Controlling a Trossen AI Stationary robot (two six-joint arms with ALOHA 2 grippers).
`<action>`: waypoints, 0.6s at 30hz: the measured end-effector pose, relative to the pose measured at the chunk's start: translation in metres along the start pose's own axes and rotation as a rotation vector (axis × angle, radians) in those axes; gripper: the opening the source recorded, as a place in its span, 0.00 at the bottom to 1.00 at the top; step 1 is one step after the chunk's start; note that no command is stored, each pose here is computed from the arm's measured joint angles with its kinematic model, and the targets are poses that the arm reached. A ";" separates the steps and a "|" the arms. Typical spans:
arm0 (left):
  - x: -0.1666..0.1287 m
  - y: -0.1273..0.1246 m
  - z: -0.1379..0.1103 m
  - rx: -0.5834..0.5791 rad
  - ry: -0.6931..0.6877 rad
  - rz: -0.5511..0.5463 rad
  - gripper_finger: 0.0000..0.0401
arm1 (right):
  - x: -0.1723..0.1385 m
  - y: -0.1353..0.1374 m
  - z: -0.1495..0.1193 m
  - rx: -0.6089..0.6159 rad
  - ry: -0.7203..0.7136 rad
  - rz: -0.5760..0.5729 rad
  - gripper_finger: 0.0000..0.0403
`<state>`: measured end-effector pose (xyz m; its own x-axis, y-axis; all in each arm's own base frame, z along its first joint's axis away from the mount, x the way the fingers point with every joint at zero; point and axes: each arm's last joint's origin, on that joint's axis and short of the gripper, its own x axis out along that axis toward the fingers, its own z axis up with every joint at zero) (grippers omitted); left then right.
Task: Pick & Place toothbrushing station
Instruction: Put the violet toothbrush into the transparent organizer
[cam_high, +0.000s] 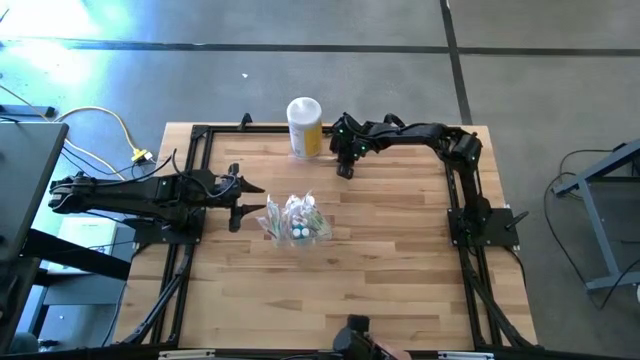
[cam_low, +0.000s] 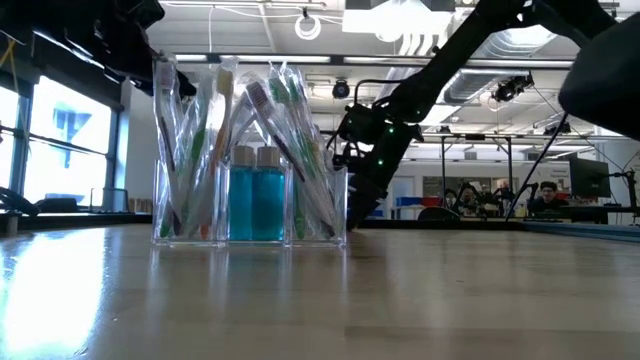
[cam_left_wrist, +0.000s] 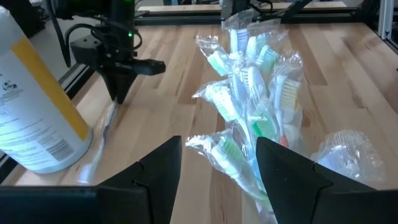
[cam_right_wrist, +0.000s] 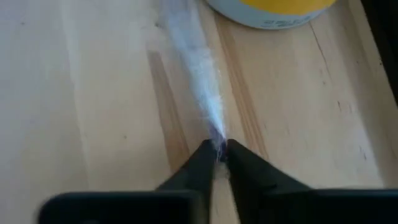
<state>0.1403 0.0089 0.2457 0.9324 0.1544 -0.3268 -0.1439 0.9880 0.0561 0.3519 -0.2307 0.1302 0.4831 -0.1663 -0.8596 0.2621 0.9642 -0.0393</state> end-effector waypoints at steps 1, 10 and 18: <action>0.000 0.000 -0.001 0.000 0.006 0.000 0.50 | 0.000 0.000 0.000 -0.015 0.002 0.000 0.08; 0.000 0.000 -0.002 -0.021 0.023 0.000 0.50 | -0.001 0.003 -0.006 -0.032 0.094 -0.028 0.02; 0.000 0.000 -0.005 -0.033 0.051 0.001 0.50 | -0.005 0.023 -0.017 0.030 0.287 -0.041 0.01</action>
<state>0.1386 0.0088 0.2411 0.9144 0.1541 -0.3744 -0.1559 0.9874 0.0257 0.3408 -0.2044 0.1250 0.2162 -0.1356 -0.9669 0.3033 0.9506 -0.0655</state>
